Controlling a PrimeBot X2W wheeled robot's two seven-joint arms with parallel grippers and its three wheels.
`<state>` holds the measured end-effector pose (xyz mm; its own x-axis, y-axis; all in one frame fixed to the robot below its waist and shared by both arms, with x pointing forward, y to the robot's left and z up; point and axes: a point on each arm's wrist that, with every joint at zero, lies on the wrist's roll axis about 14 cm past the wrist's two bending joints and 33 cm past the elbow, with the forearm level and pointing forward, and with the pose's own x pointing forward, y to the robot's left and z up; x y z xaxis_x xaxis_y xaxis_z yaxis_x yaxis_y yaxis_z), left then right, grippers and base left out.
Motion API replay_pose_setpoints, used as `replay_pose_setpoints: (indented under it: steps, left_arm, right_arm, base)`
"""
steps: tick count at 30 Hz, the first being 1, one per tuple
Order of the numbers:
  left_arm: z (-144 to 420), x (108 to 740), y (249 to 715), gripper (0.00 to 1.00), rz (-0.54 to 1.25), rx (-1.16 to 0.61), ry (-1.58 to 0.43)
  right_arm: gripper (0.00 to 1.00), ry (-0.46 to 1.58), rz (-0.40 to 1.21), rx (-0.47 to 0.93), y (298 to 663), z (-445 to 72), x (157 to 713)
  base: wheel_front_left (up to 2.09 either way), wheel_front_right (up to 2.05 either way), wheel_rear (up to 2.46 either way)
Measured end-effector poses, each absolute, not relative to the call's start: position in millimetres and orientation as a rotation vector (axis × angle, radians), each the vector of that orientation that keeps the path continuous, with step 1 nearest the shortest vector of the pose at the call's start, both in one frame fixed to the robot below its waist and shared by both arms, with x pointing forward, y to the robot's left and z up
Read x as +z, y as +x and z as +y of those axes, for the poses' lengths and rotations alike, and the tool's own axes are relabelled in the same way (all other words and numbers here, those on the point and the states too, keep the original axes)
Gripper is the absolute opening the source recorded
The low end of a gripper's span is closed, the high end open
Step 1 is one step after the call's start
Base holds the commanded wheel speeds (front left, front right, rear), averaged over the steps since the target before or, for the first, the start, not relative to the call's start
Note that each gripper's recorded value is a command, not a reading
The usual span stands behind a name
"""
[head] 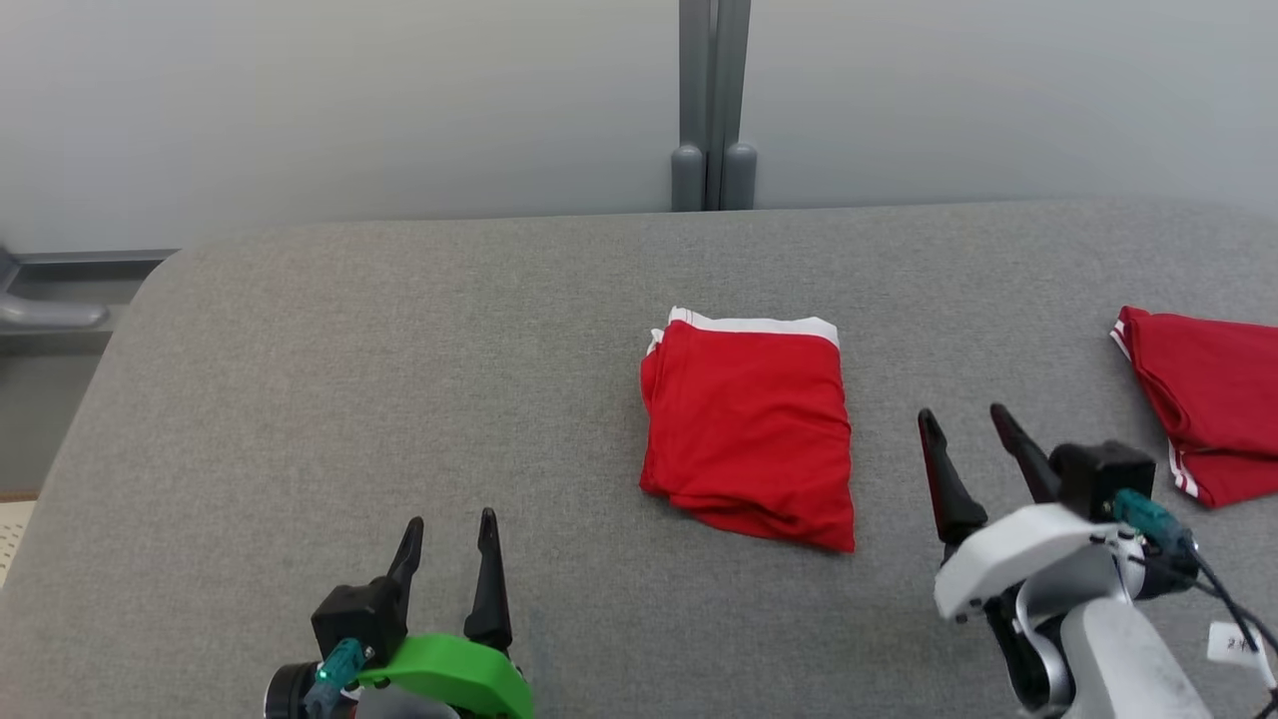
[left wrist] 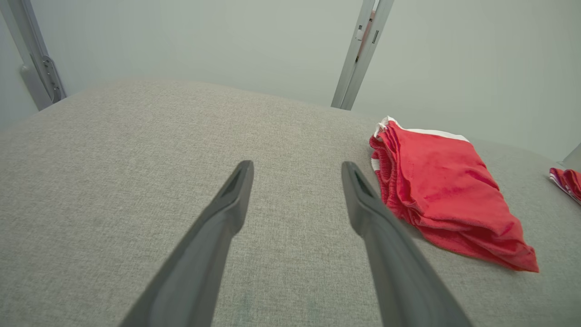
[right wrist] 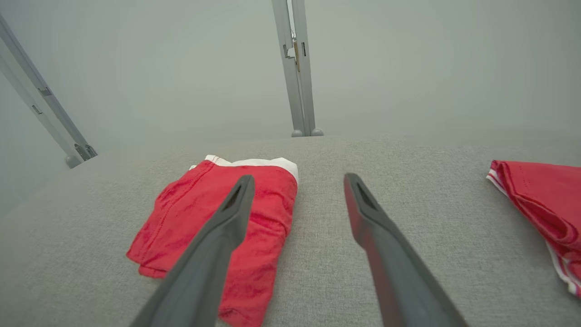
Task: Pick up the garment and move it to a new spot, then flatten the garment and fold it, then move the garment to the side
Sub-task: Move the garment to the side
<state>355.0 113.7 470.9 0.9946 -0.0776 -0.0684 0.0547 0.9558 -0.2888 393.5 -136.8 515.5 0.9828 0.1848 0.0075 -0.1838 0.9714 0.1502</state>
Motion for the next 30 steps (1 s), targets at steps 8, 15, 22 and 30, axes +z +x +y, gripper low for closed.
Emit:
replay_pose_setpoints:
  steps: [8, 15, 22, 30]
  left_arm:
    - [125.3, 473.8, 364.8, 1.00, 0.067, -0.034, -0.296]
    - [147.2, 471.5, 371.8, 1.00, 0.064, 0.031, -0.296]
    - [172.4, 460.3, 370.6, 1.00, 0.089, 0.111, -0.288]
    - [189.9, 446.9, 369.6, 1.00, 0.124, 0.169, -0.273]
  right_arm:
    - [1.00, 0.132, 0.185, 0.198, 448.9, -131.6, 513.9]
    - [1.00, 0.164, 0.434, 0.235, 476.7, -118.6, 467.3]
    - [1.00, 0.152, 0.710, 0.323, 474.2, -96.9, 404.0]
    - [0.00, 0.138, 0.765, 0.396, 481.3, -76.0, 380.2]
  base:
    - [0.00, 0.00, 0.00]
    - [0.00, 0.00, 0.00]
    - [0.00, 0.00, 0.00]
    - [0.00, 0.00, 0.00]
